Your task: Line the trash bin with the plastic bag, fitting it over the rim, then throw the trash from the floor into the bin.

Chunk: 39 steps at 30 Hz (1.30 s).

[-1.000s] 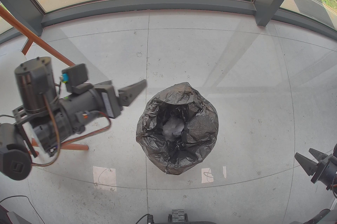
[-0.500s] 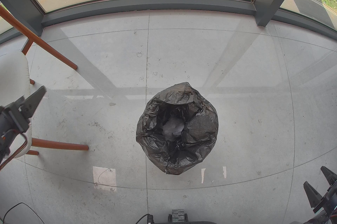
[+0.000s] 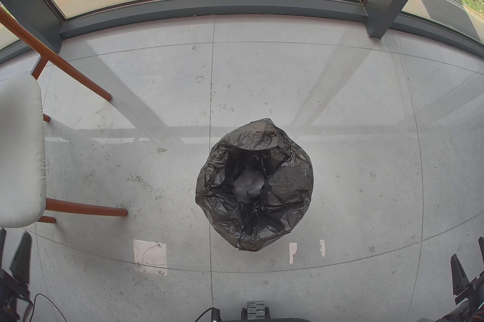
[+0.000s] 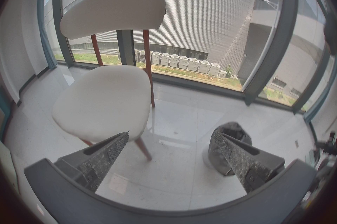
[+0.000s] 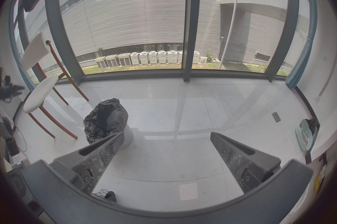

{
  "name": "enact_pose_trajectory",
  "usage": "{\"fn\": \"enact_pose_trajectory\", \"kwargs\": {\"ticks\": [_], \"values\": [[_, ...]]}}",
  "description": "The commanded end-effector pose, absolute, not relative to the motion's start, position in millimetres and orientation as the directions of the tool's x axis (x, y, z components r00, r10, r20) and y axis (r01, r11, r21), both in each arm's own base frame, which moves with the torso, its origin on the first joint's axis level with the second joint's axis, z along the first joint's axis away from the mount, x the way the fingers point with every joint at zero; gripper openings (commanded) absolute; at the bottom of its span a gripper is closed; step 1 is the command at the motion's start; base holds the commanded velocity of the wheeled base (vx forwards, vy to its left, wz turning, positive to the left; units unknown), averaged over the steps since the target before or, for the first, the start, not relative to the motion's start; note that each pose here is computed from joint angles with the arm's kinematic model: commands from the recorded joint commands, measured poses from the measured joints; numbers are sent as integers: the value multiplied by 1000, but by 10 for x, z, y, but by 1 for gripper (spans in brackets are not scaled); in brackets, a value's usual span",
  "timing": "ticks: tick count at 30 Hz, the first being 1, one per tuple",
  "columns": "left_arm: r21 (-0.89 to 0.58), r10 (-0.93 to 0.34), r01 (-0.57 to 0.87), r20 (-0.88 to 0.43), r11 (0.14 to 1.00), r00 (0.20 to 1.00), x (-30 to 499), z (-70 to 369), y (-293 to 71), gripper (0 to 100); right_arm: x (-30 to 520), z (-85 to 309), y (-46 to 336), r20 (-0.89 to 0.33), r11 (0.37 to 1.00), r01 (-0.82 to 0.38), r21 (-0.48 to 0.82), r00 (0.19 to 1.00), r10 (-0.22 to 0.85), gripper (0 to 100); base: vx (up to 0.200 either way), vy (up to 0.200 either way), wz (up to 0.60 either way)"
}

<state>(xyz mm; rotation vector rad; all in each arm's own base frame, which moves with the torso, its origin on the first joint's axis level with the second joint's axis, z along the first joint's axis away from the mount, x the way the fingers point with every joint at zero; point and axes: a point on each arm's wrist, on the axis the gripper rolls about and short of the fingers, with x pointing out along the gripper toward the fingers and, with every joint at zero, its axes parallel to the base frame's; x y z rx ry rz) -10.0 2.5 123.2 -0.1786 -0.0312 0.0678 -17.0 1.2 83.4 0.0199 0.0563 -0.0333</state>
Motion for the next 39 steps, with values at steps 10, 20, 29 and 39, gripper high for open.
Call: {"fn": "enact_pose_trajectory", "kwargs": {"ticks": [10,20,29,39], "values": [[-6,21,-22,-35,1000,999,-212,745,3,100,-175,772,6,-75,998,53,-28,996,-55,100,0,0,0],[-3,11,-11,-17,1000,1000,-213,762,0,100,-174,764,7,-80,999,43,2,996,-43,100,0,0,0],[-4,11,-11,-17,1000,1000,-212,764,0,100,-190,759,0,-57,1000,-14,-26,998,12,100,0,0,0],[-6,11,-11,-15,1000,1000,-213,764,0,100,-218,753,-2,-18,999,4,-32,1000,-5,100,0,0,0]]}}
